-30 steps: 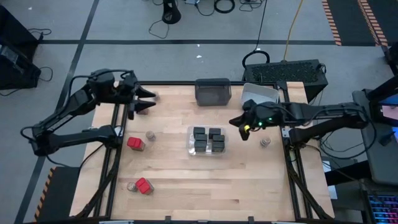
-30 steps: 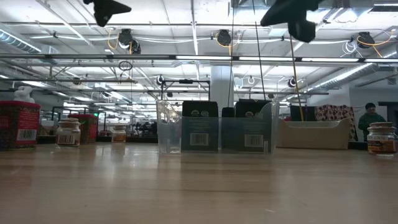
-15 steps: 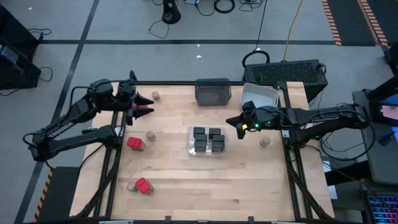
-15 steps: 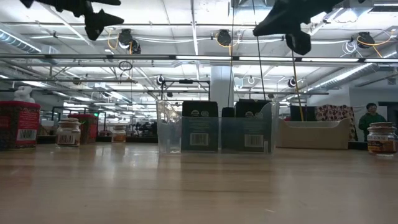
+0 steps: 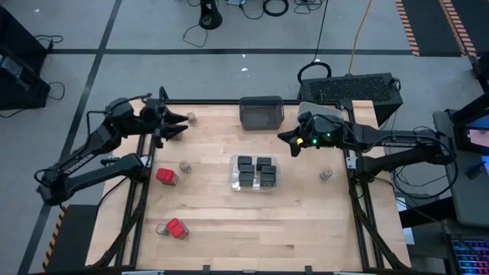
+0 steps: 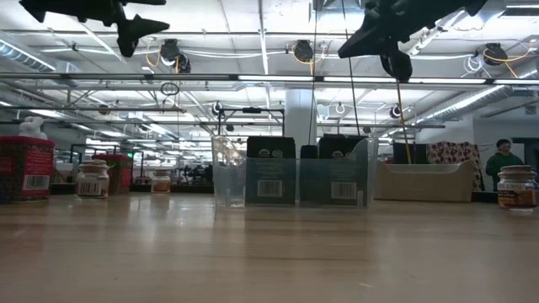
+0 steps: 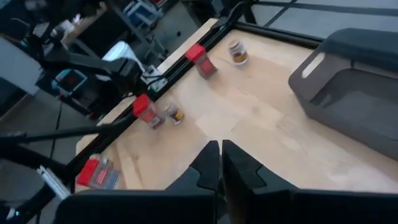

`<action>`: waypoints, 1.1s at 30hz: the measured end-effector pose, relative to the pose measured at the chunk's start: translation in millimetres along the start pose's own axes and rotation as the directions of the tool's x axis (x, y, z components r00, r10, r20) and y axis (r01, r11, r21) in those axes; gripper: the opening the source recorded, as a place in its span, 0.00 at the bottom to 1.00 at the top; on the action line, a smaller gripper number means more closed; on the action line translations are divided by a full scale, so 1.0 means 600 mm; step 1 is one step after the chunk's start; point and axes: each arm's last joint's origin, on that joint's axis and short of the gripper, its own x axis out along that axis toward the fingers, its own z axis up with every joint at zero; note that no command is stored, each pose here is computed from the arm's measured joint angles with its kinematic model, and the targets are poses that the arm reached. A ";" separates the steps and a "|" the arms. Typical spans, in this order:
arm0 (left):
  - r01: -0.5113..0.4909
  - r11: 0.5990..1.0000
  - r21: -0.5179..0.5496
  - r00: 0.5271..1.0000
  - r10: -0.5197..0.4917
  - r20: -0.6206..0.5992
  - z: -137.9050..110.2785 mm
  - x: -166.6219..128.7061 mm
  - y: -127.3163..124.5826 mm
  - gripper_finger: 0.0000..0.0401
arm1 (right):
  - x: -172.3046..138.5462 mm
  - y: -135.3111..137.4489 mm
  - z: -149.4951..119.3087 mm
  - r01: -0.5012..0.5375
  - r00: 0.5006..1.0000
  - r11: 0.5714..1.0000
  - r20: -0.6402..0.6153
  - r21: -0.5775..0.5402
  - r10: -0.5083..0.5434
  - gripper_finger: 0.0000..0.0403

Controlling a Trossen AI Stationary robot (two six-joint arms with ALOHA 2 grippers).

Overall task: Sort spices by type
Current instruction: Put the brown seasoning bottle into the gray bin

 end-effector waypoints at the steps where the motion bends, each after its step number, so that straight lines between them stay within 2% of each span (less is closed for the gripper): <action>1: -0.010 1.000 -0.002 1.000 0.010 0.006 0.001 -0.003 0.001 0.56 | 0.001 -0.003 0.000 0.010 1.000 1.000 -0.005 -0.012 -0.010 0.00; 6: -0.067 0.991 -0.113 0.997 0.063 -0.035 -0.006 -0.003 0.014 0.56 | 0.002 -0.019 0.006 0.025 0.999 0.998 -0.038 -0.054 -0.027 0.00; 11: -0.158 0.940 -0.303 0.970 0.091 -0.224 -0.039 -0.003 0.025 0.56 | 0.002 -0.028 0.008 0.011 0.997 0.997 -0.078 -0.081 -0.017 0.00; 15: -0.168 0.923 -0.346 0.948 0.055 -0.313 -0.048 -0.008 0.015 0.55 | 0.002 -0.026 0.006 -0.033 0.994 0.991 -0.104 -0.129 0.020 0.00; 19: -0.160 0.936 -0.314 0.945 0.052 -0.324 -0.021 -0.018 -0.015 0.52 | 0.001 -0.021 0.003 -0.075 0.990 0.986 -0.134 -0.148 0.055 0.00; 25: -0.235 0.941 -0.245 0.909 0.123 -0.398 0.011 -0.040 -0.049 0.47 | -0.006 0.004 0.016 -0.105 0.984 0.978 -0.163 -0.181 0.075 0.00; 29: -0.245 0.950 -0.194 0.883 0.136 -0.449 0.026 -0.041 -0.063 0.46 | -0.010 0.020 0.033 -0.047 0.974 0.975 -0.227 -0.218 -0.004 0.00; 33: -0.244 0.965 -0.096 0.865 0.172 -0.472 0.043 -0.030 -0.070 0.46 | -0.008 0.034 0.051 0.018 0.934 0.970 -0.343 -0.241 -0.103 0.00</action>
